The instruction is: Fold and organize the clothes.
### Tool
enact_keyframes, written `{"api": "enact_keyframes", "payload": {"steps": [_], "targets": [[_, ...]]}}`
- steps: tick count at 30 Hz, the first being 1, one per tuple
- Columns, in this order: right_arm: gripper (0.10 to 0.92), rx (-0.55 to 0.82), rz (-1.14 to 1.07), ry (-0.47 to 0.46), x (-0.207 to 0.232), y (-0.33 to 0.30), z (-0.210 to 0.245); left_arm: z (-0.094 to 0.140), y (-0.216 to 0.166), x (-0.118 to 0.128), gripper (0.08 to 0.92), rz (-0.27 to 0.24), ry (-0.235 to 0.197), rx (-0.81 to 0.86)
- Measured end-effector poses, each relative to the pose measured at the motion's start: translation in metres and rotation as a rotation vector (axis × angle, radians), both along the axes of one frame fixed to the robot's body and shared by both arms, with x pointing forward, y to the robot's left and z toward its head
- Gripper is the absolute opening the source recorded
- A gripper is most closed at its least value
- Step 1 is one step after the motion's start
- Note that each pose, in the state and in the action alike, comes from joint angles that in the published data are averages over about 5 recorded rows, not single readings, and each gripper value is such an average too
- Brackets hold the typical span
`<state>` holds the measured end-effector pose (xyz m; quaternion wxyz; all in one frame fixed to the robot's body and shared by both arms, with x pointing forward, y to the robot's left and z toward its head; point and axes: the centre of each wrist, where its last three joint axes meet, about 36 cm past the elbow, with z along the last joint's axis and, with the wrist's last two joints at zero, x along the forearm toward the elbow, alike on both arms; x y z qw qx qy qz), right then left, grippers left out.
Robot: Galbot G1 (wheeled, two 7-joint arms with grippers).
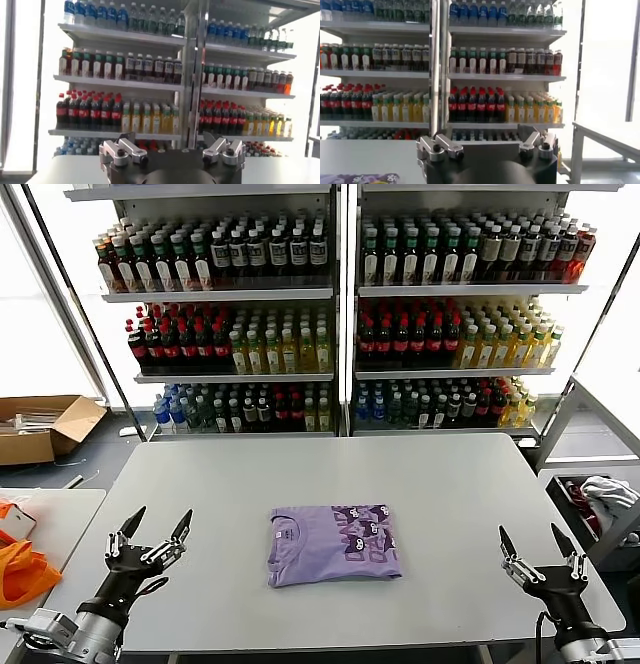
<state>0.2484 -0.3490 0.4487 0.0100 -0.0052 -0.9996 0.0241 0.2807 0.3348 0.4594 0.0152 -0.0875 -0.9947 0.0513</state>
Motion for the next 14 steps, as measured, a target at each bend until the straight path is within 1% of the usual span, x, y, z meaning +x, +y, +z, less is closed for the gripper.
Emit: {"api": "enact_keyframes", "payload": {"steps": [9,14], "targets": [[0.823,-0.012,-0.022,0.001,-0.008,0.000,0.001,0.004,0.013,-0.003,0.823,-0.004,-0.030,0.063],[0.823,-0.016,-0.024,0.002,-0.011,0.001,0.002,0.006,0.016,-0.004,0.823,-0.004,-0.034,0.078]]}}
